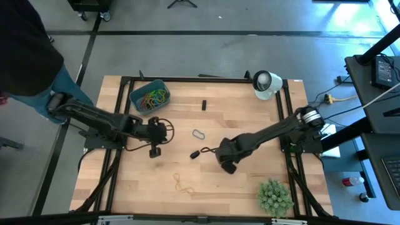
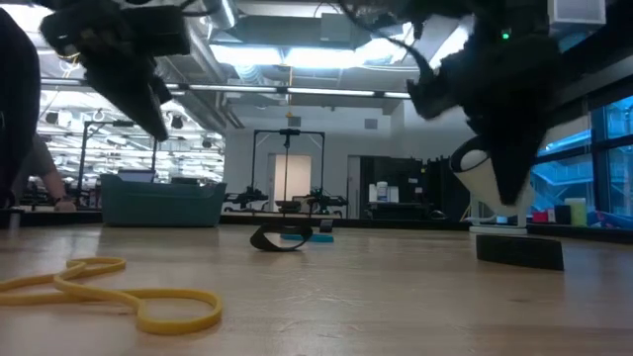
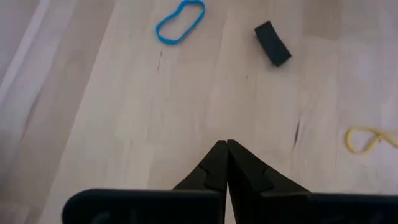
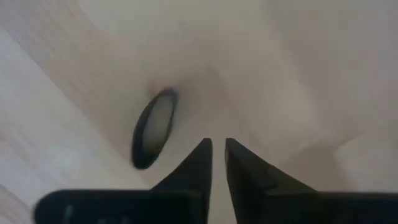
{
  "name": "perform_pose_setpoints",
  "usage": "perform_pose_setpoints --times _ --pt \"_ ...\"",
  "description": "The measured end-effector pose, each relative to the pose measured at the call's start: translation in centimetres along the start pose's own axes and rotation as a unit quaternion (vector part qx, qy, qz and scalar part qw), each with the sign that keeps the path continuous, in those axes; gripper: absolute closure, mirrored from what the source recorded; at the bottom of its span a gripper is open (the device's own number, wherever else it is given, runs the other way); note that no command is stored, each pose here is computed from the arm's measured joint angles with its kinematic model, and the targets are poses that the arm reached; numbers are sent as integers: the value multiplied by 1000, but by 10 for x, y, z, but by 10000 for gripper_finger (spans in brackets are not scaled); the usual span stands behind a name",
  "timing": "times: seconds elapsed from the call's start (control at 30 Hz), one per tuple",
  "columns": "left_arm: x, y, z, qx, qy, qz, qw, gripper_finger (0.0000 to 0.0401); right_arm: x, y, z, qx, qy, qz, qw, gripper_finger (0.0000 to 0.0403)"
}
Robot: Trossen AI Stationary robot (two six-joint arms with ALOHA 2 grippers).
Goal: Pick and place rubber bands into bin
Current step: Put the bottom right black rubber band into the bin
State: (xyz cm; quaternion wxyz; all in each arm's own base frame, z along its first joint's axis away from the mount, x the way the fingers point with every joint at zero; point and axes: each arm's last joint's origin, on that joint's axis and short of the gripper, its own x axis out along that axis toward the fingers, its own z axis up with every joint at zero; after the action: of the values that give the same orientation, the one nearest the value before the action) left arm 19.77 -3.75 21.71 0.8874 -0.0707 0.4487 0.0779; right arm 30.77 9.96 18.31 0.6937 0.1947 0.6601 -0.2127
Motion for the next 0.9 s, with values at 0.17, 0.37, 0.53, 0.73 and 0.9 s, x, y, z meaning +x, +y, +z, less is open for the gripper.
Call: perform_pose_setpoints --times 0.17,0.37,0.53,0.73,0.9 --pt "-7 13 -19 -31 -35 -16 999 399 20 13 -2 65 27 34 997 312" --pt "-16 17 -29 -56 -51 -45 996 399 18 23 -5 111 11 63 992 263" --pt "-19 16 -26 -61 -71 -57 994 393 28 23 -7 111 11 32 993 252" --pt "-17 14 -20 -66 -100 -60 991 367 50 29 -3 108 4 9 994 280" --pt "-15 10 -12 -70 -124 -82 986 312 44 34 1 122 -14 32 992 387"
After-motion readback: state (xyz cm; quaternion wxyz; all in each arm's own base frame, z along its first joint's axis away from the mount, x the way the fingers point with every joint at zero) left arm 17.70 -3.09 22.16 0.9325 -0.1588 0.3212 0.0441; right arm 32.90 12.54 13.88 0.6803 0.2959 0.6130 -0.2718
